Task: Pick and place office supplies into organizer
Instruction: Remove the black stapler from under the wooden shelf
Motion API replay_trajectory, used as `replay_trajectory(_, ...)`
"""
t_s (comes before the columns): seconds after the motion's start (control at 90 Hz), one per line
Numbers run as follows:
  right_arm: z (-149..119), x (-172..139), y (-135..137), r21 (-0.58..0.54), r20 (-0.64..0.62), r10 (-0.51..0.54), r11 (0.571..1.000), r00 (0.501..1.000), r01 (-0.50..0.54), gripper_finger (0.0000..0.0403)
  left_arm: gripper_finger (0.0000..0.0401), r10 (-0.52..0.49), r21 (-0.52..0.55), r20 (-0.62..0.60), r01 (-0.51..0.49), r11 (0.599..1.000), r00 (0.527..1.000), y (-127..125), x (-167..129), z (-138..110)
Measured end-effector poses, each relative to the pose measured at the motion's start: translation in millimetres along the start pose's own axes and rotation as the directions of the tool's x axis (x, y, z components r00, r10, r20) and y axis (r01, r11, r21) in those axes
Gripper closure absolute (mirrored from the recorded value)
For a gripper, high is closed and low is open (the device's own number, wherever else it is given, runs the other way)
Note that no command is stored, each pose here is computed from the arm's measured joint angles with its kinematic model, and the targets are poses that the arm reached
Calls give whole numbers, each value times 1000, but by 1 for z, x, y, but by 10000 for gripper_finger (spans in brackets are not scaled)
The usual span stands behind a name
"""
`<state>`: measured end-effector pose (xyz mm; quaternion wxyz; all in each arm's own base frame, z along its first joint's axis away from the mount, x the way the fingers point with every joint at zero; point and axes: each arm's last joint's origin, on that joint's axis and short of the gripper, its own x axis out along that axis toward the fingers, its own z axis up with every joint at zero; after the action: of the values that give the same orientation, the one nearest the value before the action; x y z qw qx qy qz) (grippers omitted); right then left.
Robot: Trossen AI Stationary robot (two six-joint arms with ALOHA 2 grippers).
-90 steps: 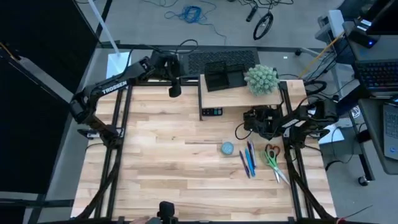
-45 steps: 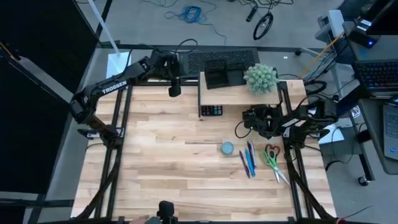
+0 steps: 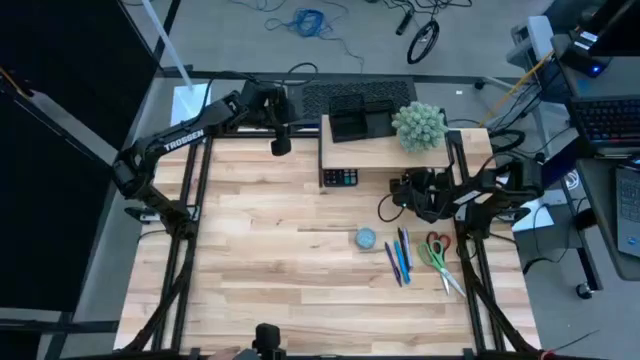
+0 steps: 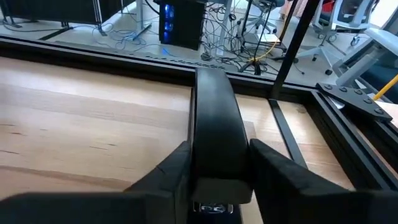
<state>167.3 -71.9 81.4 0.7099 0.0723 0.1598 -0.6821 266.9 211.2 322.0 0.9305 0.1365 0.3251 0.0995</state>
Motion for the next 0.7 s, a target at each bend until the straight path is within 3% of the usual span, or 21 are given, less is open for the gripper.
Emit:
replay_trajectory(0.256, 0, -9, 9, 17, -44, 93, 996, 995, -93, 291, 300, -1, -3, -2, 1, 1000, 1000, 0, 0, 0)
replay_trajectory(0.478, 13, -17, 21, -28, -136, 166, 985, 977, -171, 291, 300, -4, -31, -8, 3, 1000, 1000, 0, 0, -1)
replay_trajectory(0.7, 23, -37, 22, -2, -235, 218, 975, 947, -224, 291, 300, -6, -82, -11, 5, 997, 1000, -2, 0, 0)
